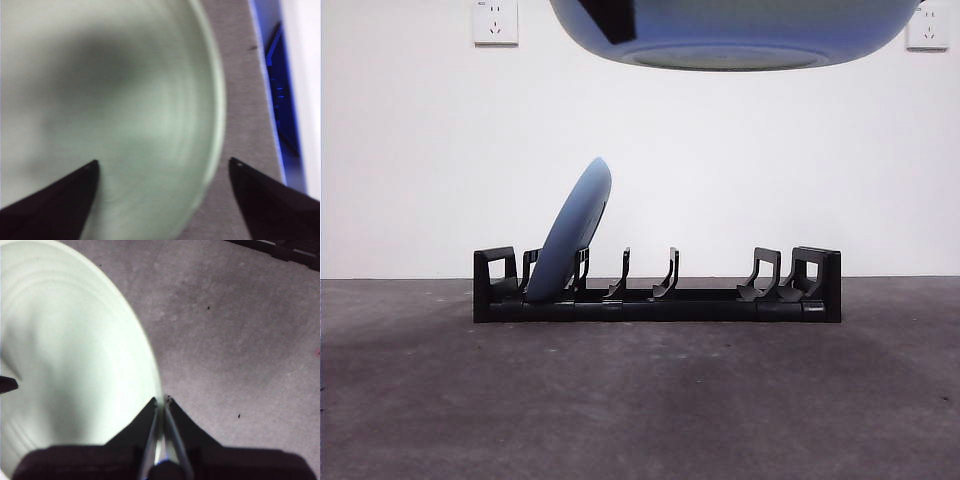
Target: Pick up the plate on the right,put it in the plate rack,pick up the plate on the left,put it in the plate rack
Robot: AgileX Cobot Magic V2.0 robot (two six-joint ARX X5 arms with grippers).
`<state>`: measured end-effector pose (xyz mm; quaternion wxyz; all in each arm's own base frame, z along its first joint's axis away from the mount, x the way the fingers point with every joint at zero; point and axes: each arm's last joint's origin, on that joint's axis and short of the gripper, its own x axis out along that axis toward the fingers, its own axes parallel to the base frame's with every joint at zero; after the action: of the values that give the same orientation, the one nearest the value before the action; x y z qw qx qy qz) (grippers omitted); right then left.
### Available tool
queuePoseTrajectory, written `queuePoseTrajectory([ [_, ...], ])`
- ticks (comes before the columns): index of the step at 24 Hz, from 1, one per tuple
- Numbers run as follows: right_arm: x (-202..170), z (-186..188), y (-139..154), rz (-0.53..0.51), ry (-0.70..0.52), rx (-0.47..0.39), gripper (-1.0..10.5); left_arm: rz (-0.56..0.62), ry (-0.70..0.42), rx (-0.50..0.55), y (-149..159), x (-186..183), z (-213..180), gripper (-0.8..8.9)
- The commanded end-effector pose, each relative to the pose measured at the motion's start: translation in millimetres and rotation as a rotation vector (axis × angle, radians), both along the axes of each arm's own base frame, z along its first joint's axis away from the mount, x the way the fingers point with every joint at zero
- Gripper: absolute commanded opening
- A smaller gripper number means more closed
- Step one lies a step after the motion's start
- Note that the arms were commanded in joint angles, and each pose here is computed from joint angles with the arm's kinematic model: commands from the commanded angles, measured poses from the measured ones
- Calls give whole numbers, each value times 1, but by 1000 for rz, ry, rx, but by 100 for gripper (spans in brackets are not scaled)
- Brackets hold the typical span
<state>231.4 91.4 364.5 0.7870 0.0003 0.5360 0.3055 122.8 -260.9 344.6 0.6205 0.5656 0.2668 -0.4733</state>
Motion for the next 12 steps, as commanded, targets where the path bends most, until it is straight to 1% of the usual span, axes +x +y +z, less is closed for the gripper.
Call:
queuePoseTrajectory([
  [1, 0, 0, 0, 20, -8, 11, -15, -12, -4, 2, -2, 0, -1, 161],
  [3, 0, 0, 0, 21, -11, 14, -13, -14, 6, 3, -2, 0, -2, 86],
  [8, 3, 1, -5, 1, -14, 29, -13, -7, 23, 32, 1, -2, -3, 79],
  [12, 5, 1, -11, -11, -7, 64, -13, -26, 57, 17, 0, -4, -3, 79],
])
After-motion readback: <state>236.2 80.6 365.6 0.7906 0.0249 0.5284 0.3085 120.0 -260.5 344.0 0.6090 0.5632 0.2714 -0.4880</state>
